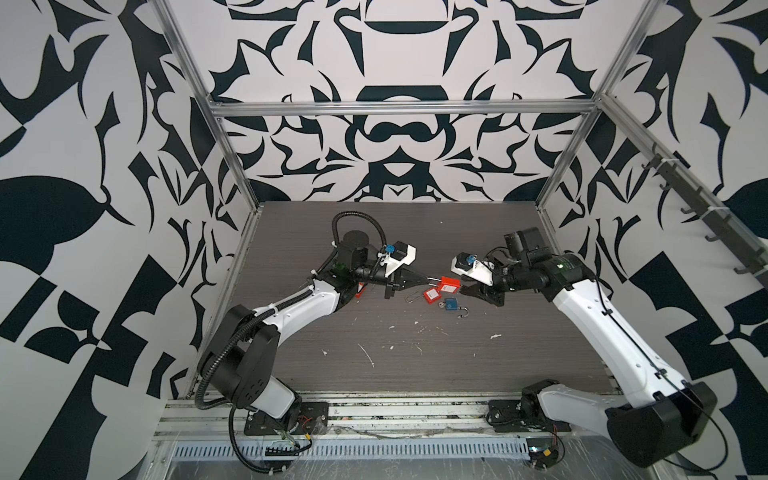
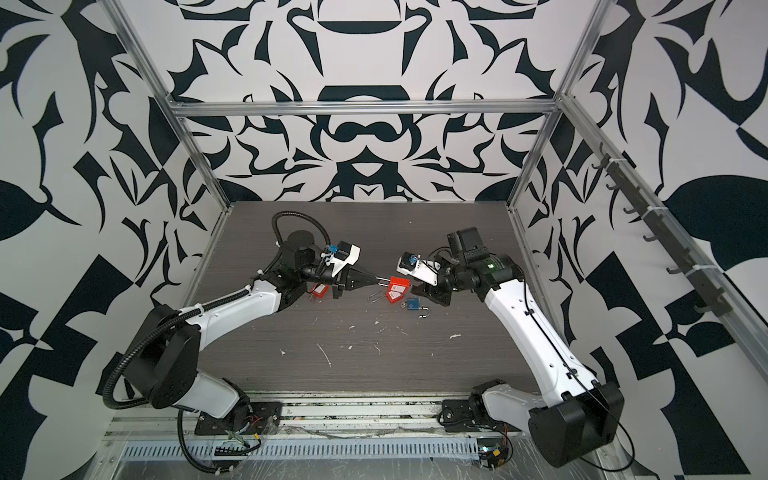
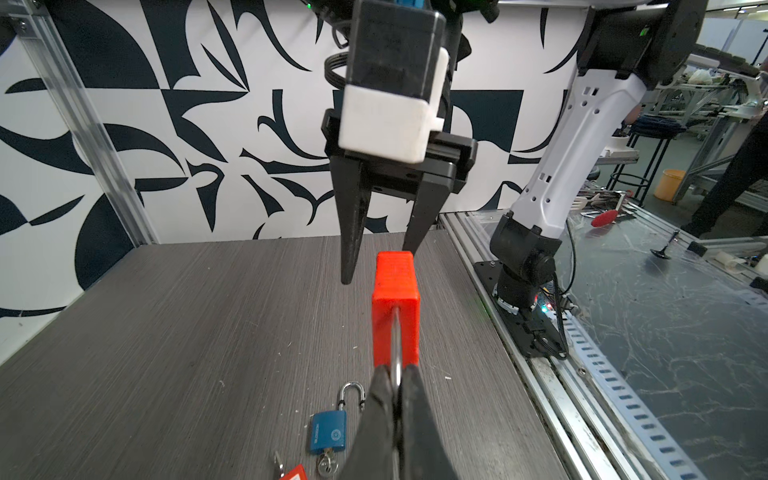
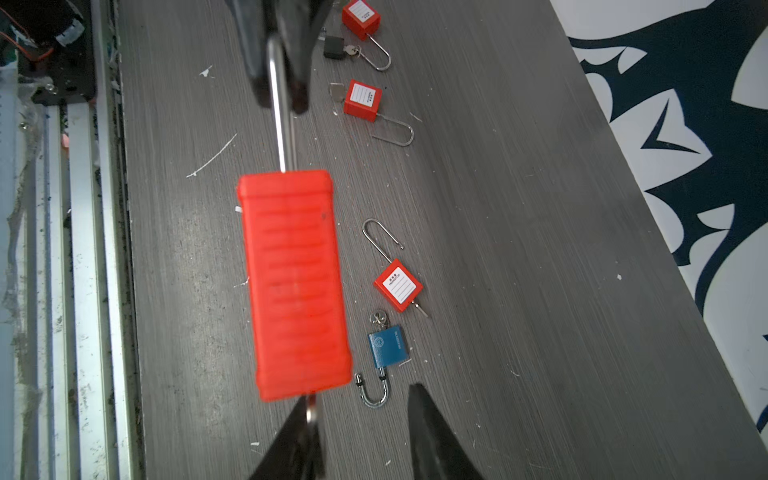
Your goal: Lock with the key
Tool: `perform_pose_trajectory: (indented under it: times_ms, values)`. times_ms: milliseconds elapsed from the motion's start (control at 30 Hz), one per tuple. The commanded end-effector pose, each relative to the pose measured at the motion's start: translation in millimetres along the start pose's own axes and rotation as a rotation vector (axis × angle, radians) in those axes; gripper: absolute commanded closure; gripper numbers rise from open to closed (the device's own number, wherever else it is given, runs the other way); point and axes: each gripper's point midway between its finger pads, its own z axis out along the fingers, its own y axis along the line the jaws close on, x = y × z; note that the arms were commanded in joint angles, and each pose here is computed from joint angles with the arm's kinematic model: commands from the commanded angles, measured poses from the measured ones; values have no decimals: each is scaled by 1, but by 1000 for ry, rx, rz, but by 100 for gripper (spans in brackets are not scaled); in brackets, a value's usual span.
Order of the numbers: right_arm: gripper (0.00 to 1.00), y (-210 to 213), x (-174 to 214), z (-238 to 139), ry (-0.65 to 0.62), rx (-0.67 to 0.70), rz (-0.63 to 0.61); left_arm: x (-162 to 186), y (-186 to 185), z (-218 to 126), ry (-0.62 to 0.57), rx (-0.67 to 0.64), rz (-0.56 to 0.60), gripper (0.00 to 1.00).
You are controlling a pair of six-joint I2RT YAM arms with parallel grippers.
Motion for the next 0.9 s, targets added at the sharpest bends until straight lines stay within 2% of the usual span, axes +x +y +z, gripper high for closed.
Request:
perform_pose_trajectory:
  times_ms: [0, 367, 633, 867]
  values:
    - [67, 12, -16, -11, -44, -52, -61, -12, -4, 1, -9, 25, 47, 100]
    - [99, 21, -12, -8, -26, -113, -49, -9, -5, 1, 4, 24, 51, 100]
    - [100, 34, 6, -2, 28, -178, 0, -1, -3, -14, 35, -12, 40, 100]
    - [100, 39, 21, 0, 19, -208, 59, 5, -6, -29, 46, -59, 54, 100]
